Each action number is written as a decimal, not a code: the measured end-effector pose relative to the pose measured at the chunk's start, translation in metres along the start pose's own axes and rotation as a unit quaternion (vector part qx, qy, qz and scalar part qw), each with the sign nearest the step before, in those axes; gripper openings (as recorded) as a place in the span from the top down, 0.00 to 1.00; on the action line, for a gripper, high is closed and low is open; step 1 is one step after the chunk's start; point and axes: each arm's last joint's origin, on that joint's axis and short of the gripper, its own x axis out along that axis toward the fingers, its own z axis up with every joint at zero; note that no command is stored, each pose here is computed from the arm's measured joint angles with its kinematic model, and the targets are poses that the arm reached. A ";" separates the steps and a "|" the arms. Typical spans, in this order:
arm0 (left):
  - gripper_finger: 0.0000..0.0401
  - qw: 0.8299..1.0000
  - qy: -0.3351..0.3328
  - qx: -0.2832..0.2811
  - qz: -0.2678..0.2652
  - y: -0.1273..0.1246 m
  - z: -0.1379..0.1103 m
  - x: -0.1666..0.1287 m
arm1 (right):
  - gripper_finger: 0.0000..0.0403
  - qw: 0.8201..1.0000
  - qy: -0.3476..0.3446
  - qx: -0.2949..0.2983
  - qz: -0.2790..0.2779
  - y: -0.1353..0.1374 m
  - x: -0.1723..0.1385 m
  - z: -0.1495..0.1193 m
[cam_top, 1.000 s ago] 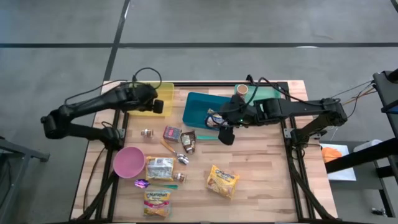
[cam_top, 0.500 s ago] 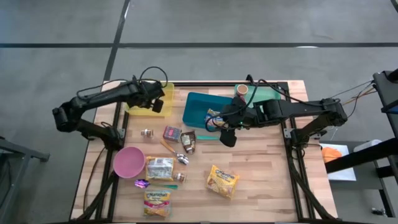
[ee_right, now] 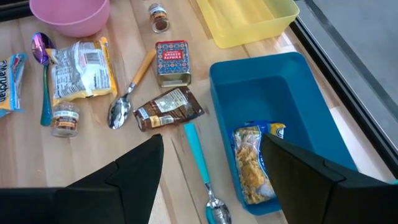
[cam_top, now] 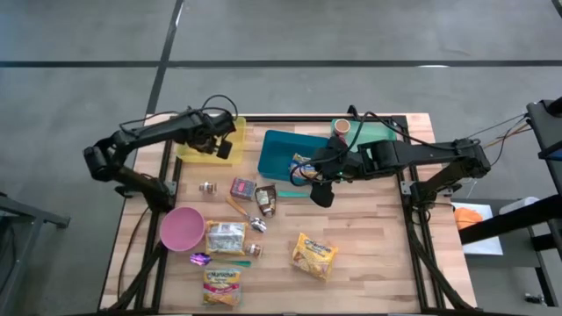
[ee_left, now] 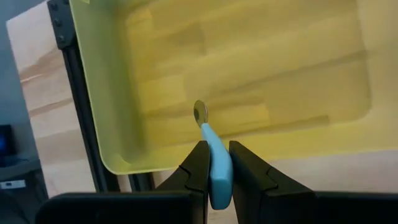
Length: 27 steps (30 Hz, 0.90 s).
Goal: Pick & Place Food Item
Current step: Put the light blue spoon into the yellow transparent bin
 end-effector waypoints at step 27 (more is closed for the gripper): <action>0.90 0.994 0.031 0.090 0.050 -0.045 0.034 0.032 | 0.34 1.000 0.004 0.003 0.011 0.009 -0.003 -0.004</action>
